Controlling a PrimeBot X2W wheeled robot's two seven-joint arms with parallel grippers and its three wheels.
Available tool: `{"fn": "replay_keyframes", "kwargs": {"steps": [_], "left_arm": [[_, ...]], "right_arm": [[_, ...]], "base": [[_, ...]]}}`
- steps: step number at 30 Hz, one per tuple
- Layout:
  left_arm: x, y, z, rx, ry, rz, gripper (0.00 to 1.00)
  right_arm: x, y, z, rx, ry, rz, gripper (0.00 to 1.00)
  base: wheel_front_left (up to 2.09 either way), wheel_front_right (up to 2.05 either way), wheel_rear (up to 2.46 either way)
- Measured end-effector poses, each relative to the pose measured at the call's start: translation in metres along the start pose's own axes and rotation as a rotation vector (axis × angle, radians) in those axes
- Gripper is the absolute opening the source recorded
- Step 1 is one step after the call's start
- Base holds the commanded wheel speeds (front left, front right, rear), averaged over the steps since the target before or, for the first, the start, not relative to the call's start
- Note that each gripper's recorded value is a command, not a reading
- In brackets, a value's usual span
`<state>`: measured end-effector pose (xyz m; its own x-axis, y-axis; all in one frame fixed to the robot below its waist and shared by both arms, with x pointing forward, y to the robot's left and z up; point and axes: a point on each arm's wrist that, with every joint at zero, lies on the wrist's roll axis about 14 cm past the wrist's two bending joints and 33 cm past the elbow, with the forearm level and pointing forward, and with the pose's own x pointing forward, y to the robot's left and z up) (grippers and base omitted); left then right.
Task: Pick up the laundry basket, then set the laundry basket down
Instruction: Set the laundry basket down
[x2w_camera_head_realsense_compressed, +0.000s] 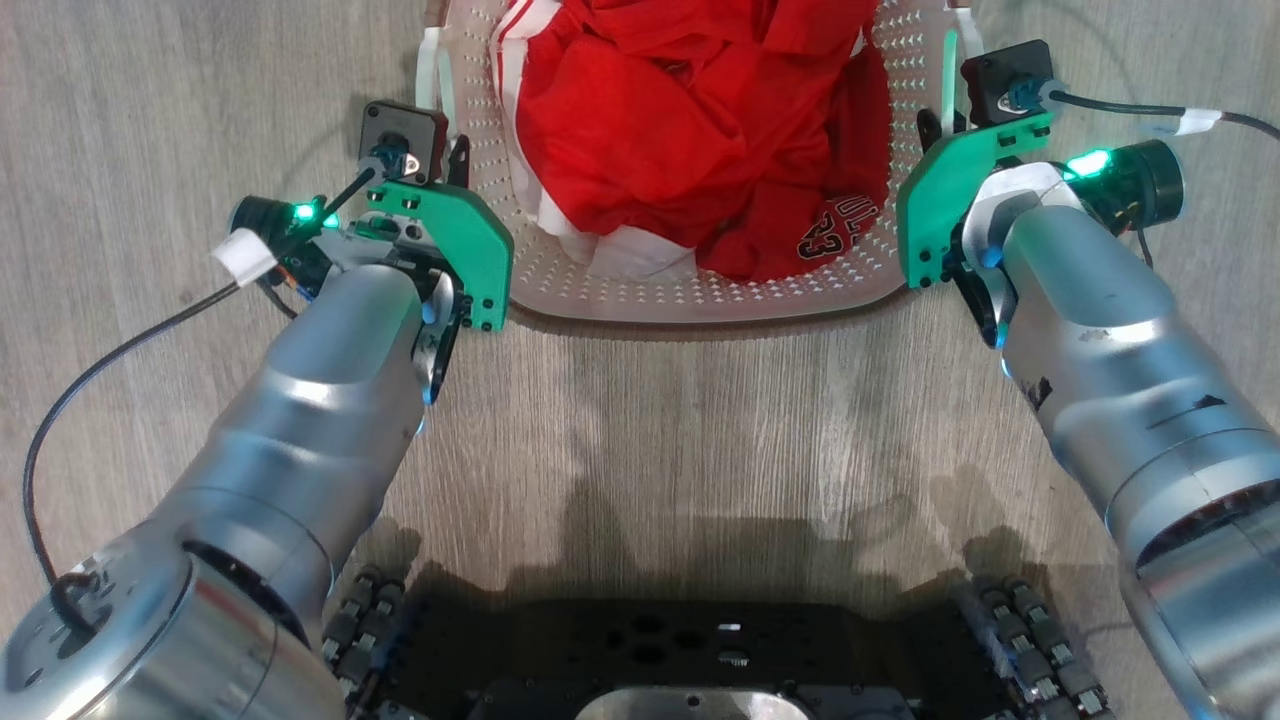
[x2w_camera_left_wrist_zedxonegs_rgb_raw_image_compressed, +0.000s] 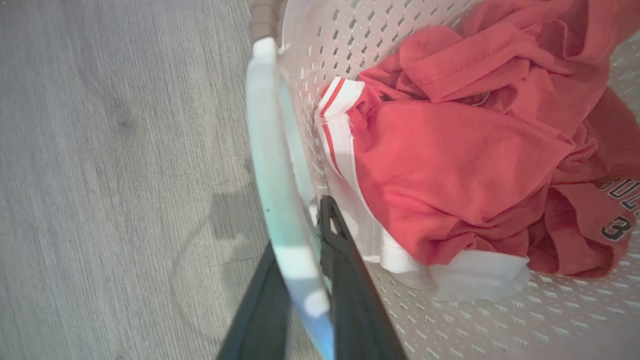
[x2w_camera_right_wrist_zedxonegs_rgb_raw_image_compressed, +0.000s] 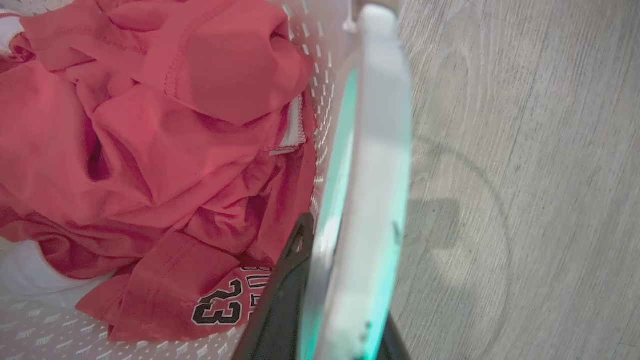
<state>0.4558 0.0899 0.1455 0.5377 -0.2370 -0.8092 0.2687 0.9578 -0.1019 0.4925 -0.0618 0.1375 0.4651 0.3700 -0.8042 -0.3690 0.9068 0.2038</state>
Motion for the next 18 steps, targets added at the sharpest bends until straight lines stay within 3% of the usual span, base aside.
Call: {"fn": "replay_keyframes", "kwargs": {"steps": [4,7,8,10,11,12,14,18], "left_arm": [[0.000,0.000,0.001,0.001,-0.003,-0.001,0.00],[-0.001,0.001,0.004,0.001,-0.012,0.002,0.00],[-0.001,0.001,0.006,0.002,-0.015,0.003,0.11],[-0.001,0.003,0.007,0.004,-0.019,0.006,0.15],[-0.002,0.003,0.007,0.004,-0.018,0.006,0.31],[-0.002,0.003,0.006,0.004,-0.016,0.008,0.42],[-0.002,0.008,0.004,0.005,-0.010,0.024,1.00],[-0.005,0.013,0.007,-0.006,-0.015,0.048,1.00]], "right_arm": [[0.000,-0.001,0.001,-0.004,-0.001,-0.002,0.00],[-0.001,-0.001,0.001,-0.023,0.000,-0.002,0.35],[-0.002,-0.001,0.001,-0.032,0.002,-0.002,0.44],[-0.002,-0.004,0.002,-0.036,0.001,-0.007,0.48],[-0.002,-0.004,0.002,-0.035,0.001,-0.008,0.64],[-0.003,-0.004,0.002,-0.033,0.000,-0.009,1.00],[-0.003,-0.005,0.003,-0.035,-0.002,-0.011,1.00],[-0.006,-0.008,0.008,-0.043,-0.012,-0.022,1.00]], "base": [[0.00,0.00,0.00],[0.00,0.00,0.00],[0.00,0.00,0.00],[0.00,0.00,0.00],[0.00,0.00,0.00],[0.00,0.00,0.00],[0.00,0.00,0.00],[0.00,0.00,0.00]]}}
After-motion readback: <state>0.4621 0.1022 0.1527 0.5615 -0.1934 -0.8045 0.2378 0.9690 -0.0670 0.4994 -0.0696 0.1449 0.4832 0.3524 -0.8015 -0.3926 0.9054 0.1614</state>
